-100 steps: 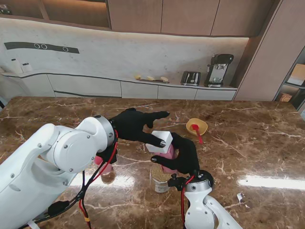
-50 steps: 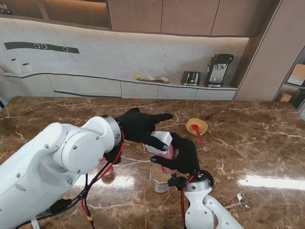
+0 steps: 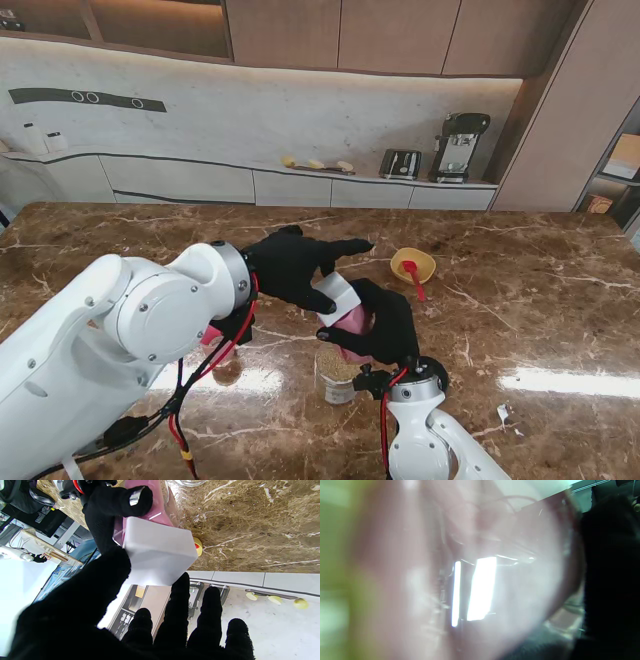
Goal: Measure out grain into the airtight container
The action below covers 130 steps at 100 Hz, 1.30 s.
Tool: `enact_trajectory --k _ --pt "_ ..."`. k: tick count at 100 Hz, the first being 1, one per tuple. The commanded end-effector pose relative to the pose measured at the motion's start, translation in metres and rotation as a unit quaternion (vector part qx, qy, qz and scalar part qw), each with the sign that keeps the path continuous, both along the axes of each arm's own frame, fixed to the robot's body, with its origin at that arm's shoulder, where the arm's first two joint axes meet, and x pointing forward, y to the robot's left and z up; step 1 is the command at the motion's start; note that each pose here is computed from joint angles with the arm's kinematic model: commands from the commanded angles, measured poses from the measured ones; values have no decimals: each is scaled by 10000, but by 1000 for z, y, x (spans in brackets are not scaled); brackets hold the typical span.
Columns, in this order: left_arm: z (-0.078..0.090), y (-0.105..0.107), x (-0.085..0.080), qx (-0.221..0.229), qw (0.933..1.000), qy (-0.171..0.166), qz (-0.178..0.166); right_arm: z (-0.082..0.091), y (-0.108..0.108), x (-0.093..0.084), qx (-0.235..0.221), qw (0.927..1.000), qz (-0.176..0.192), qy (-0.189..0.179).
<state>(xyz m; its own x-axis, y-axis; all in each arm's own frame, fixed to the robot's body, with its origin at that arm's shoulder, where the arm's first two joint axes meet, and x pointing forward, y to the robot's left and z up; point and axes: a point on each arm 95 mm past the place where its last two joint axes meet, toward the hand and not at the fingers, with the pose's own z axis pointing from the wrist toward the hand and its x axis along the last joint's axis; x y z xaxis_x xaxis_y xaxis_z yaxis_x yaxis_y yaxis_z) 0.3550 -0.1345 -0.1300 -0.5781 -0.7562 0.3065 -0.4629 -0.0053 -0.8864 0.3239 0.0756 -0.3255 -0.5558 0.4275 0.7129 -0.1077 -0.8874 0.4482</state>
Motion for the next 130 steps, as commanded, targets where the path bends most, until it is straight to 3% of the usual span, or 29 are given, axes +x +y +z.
enact_trajectory --k 1,27,55,70,105,130 --pt "-4 2 4 -38 9999 93 14 0 2 -2 22 10000 39 43" --pt "-5 2 7 -359 9983 64 -448 0 3 -3 59 10000 45 62" --pt "-5 4 10 -715 9924 89 -1002 1 2 -3 92 9999 25 59" --pt "-6 7 7 -613 9938 330 -866 1 2 -3 97 9999 23 57" --pt "-8 15 7 68 9982 164 -566 1 1 -3 104 9999 12 41" --pt "-13 13 10 -150 9971 101 -739 1 1 -3 106 9999 37 42"
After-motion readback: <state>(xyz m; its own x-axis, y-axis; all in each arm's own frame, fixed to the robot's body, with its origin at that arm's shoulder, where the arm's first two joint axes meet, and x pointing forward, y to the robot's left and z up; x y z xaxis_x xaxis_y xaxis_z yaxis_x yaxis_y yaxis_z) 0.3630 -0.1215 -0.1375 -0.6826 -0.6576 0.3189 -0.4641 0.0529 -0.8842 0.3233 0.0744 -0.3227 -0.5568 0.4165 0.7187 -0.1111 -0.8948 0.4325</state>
